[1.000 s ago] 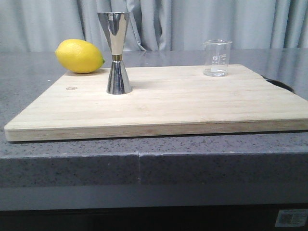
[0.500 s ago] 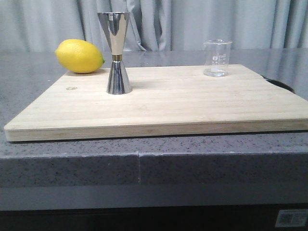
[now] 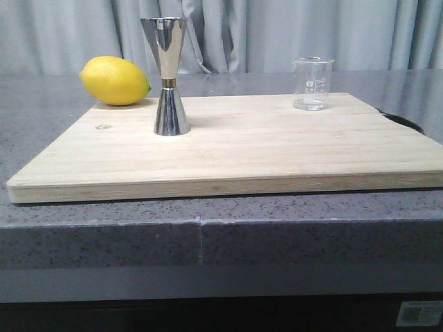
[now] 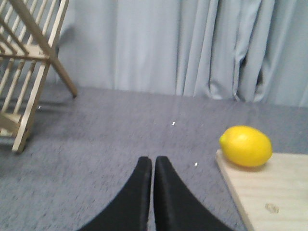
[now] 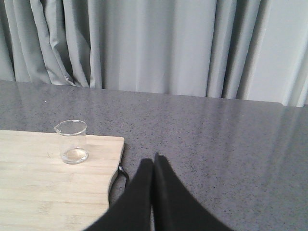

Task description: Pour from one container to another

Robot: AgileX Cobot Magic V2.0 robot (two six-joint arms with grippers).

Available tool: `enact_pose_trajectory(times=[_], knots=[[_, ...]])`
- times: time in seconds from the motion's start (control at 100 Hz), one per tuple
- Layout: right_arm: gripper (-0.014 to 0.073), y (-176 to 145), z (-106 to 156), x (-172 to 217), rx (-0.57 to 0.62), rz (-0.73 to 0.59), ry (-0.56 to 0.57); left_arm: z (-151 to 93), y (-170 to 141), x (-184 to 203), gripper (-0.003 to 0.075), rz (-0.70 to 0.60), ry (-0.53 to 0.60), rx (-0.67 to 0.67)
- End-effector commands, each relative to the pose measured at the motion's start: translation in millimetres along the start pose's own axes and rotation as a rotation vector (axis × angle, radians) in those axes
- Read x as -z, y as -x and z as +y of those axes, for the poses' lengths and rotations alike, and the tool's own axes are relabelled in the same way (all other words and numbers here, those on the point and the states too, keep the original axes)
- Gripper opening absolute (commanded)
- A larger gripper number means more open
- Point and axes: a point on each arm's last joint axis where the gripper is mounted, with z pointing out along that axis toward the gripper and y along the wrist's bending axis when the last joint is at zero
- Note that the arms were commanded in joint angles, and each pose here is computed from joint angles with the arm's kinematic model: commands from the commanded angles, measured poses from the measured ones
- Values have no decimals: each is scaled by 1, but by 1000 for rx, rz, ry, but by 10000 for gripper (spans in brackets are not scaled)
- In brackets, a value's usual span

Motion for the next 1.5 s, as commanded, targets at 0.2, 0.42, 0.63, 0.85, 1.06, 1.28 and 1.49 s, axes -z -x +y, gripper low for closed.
enact_pose_trajectory(times=[0.2, 0.42, 0.63, 0.85, 1.06, 1.28, 1.49], knots=[[-70, 15, -1, 2, 5, -94, -4, -11, -14, 2, -19, -169, -145, -24], [-70, 15, -1, 2, 5, -94, -4, -7, -43, 14, -19, -152, -137, -12], [-70, 15, -1, 2, 5, -94, -4, 0, -68, 28, -19, -193, -83, 5], [-70, 15, -1, 2, 5, -94, -4, 6, -68, 32, -19, -217, 4, -7], [-70, 15, -1, 2, 5, -94, -4, 8, -70, 36, -19, -213, 41, -6], [-70, 15, -1, 2, 5, -94, -4, 8, -67, 40, -19, -260, 35, 2], [-70, 15, -1, 2, 5, -94, -4, 8, -70, 40, -19, -226, 36, 6]])
